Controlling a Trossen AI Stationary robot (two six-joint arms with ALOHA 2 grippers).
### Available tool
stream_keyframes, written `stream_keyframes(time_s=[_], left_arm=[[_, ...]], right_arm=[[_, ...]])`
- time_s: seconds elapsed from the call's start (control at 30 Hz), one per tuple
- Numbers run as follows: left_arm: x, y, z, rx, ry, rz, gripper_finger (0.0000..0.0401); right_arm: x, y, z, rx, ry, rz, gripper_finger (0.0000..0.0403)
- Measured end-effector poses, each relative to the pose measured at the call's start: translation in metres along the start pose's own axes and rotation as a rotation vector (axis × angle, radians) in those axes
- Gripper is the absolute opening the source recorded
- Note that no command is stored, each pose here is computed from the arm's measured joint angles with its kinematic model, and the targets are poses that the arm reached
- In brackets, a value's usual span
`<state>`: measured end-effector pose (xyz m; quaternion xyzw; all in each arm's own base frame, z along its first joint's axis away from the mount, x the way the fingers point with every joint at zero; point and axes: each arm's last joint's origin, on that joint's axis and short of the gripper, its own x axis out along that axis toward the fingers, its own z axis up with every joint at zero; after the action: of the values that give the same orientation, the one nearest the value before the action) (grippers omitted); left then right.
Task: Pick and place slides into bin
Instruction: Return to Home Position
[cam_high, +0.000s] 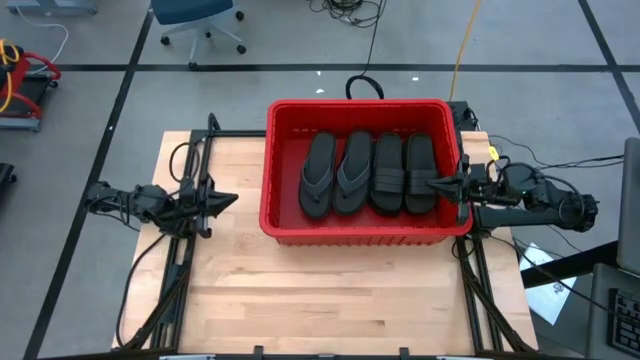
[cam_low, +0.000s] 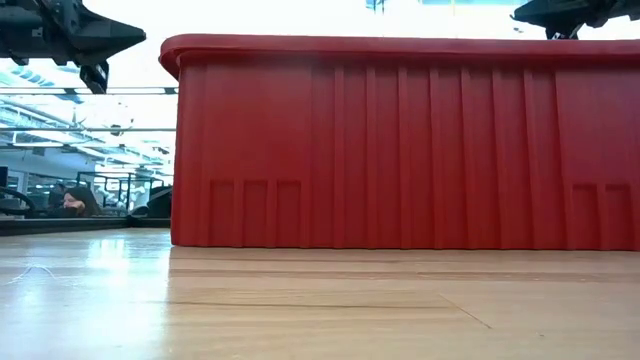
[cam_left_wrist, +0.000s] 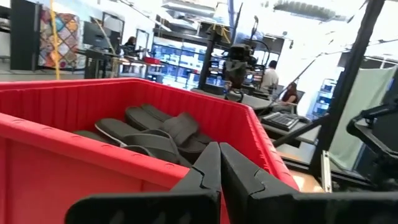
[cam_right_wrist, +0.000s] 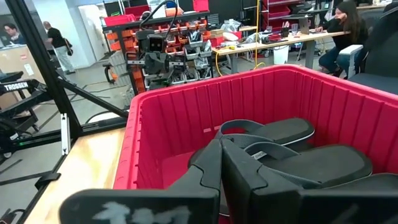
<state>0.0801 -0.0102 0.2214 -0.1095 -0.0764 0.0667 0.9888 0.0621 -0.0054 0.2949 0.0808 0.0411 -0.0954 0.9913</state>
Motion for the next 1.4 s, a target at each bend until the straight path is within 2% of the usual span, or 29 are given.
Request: stream_keyframes(time_s=[0.37,1.4], left_arm=[[0.0,-0.0008,-0.0002,0.008,0.006,-0.027,0.0019],[0.0,-0.0008,-0.0002,0.013,0.006,-0.027,0.0019]], right_arm=[[-0.0001,0.0,-0.0002,-0.001,0.003,-0.001,0.0],[-0.0001,0.0,-0.0001,-0.001,0.002,-0.001,0.0]])
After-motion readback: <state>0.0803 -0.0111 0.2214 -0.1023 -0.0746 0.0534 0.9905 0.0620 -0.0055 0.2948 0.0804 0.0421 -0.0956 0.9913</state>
